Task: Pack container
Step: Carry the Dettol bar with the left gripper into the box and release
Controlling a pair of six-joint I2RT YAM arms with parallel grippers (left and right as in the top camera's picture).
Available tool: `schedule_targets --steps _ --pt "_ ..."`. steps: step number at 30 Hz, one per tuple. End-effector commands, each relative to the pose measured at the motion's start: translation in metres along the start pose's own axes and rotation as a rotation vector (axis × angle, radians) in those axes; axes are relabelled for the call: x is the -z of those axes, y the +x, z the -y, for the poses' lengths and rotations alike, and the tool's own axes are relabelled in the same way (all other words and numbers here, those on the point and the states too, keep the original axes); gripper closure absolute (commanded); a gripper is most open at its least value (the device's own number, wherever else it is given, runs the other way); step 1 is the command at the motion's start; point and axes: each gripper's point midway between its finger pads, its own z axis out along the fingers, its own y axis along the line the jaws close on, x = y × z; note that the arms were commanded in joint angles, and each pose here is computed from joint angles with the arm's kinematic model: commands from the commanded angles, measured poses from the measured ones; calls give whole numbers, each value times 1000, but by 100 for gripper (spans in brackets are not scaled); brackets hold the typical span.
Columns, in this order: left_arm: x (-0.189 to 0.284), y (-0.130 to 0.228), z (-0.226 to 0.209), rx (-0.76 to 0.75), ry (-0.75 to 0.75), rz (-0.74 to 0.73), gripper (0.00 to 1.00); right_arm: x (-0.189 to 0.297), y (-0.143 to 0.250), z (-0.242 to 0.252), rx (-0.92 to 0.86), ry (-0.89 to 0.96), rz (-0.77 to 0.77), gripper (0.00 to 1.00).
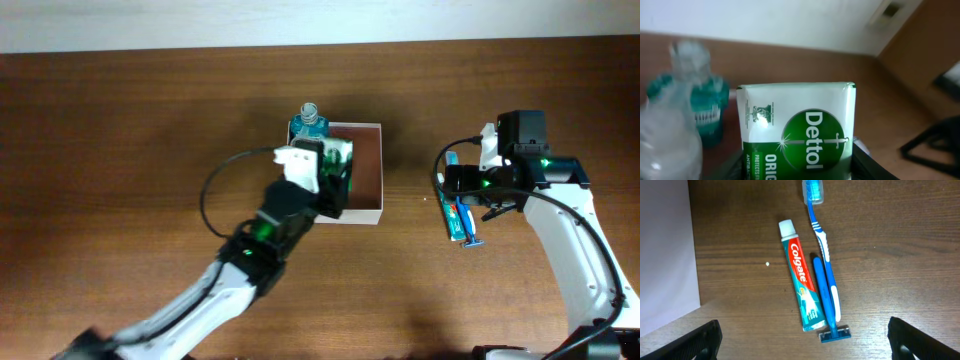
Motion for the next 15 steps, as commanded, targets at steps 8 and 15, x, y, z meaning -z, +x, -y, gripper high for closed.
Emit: schedule_targets --steps 8,15 --pt "-18 22 -22 -124 -188 8 73 2 -5 -1 5 3 14 1" --pt "-17 20 -26 -125 -217 22 55 2 -5 -1 5 3 14 2"
